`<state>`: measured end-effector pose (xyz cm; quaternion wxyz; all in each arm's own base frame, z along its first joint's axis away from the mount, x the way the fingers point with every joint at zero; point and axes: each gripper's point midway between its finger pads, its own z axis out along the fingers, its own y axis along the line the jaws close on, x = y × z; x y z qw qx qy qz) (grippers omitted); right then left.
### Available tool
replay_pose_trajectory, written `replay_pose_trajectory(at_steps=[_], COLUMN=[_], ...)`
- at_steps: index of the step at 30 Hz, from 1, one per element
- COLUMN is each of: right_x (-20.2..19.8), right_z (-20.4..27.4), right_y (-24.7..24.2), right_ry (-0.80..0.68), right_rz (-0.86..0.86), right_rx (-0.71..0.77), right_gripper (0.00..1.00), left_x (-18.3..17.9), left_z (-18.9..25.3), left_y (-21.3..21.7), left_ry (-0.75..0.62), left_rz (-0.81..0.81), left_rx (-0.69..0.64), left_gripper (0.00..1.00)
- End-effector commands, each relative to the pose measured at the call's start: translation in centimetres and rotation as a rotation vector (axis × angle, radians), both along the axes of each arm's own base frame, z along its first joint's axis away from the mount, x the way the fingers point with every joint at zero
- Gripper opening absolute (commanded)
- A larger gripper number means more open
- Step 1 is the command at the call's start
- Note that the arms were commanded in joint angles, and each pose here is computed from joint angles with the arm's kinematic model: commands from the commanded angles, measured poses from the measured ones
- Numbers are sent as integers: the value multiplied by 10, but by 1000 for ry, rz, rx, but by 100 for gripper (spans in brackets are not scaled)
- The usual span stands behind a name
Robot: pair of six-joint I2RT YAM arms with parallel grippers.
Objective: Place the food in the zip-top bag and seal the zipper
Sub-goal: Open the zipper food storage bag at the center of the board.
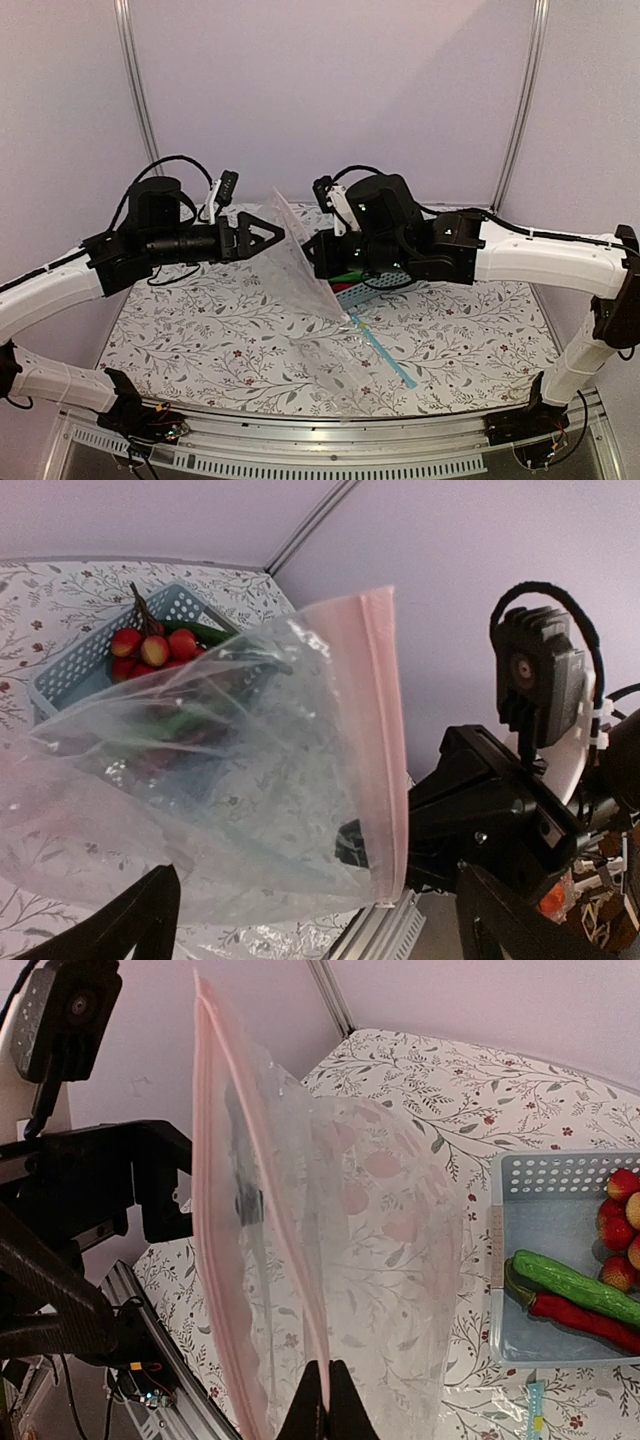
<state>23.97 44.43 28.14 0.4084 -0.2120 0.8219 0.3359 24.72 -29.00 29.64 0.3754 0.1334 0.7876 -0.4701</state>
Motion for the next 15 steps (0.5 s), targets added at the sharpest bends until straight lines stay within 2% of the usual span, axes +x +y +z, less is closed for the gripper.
replay_pose_trajectory(at_steps=[1,11,15], right_x=[-1,-5,-6], right_z=[6,2,2], right_y=[18,27,28], right_ry=[14,19,9], right_rz=[14,26,23], right_rx=[46,45,42], right_gripper=[0,0,0], left_x=[-9,0,2], left_z=[15,-6,-13], left_y=[-19,-22,-21], left_ry=[18,64,68], left_rz=[-47,-7,14], left_rx=[-89,-2,28], left_gripper=[96,91,80])
